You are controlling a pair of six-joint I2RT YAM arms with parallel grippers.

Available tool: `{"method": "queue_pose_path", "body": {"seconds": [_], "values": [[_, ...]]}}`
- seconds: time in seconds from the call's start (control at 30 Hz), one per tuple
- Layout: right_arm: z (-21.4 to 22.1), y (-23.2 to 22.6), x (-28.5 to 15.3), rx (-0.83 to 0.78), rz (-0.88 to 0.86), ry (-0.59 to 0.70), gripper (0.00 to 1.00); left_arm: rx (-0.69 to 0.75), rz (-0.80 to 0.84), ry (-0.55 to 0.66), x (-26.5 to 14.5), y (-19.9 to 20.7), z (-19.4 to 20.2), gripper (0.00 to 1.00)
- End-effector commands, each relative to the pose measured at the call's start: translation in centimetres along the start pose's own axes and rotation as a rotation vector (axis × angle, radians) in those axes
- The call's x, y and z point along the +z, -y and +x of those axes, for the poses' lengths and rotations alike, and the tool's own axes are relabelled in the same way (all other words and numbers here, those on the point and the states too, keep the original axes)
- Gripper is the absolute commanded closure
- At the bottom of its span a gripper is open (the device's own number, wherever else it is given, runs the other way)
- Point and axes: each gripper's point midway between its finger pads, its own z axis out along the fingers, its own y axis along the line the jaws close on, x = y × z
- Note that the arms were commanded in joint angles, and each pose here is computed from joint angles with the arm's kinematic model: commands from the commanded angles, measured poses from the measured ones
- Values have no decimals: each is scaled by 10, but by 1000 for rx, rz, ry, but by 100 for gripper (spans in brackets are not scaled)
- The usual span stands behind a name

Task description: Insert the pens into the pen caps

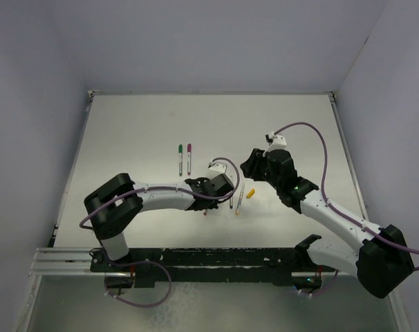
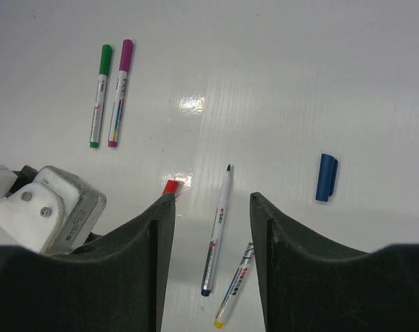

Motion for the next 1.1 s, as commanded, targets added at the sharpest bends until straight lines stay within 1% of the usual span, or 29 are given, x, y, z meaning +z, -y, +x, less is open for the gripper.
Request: {"method": "queue_pose_path", "body": {"seconds": [0.0, 0.1, 0.2, 0.3, 0.43, 0.67, 0.87, 1.07], "values": [[-5, -1, 1, 10, 0, 26, 50, -43, -78, -7, 23, -16, 2, 100], [-4, 1, 1, 7, 6, 25, 51, -102, -93, 43, 32, -30, -24, 100], [-5, 6, 1, 6, 35, 29, 51, -166, -102, 116, 35, -46, -65, 100], [-6, 13, 0, 5, 76, 36, 51, -191, -122, 173, 35, -57, -101, 100], [-5, 19, -1, 6, 101, 34, 51, -197, -135, 184, 48, -62, -129, 100], [-1, 23, -2, -5, 115, 25, 51, -246, -125, 148, 79, -70, -141, 100], [1, 25, -1, -6, 119, 20, 51, -265, -161, 163, 83, -83, -151, 100], [10, 26, 5, -9, 122, -12, 51, -269, -168, 156, 89, -91, -156, 100]]}}
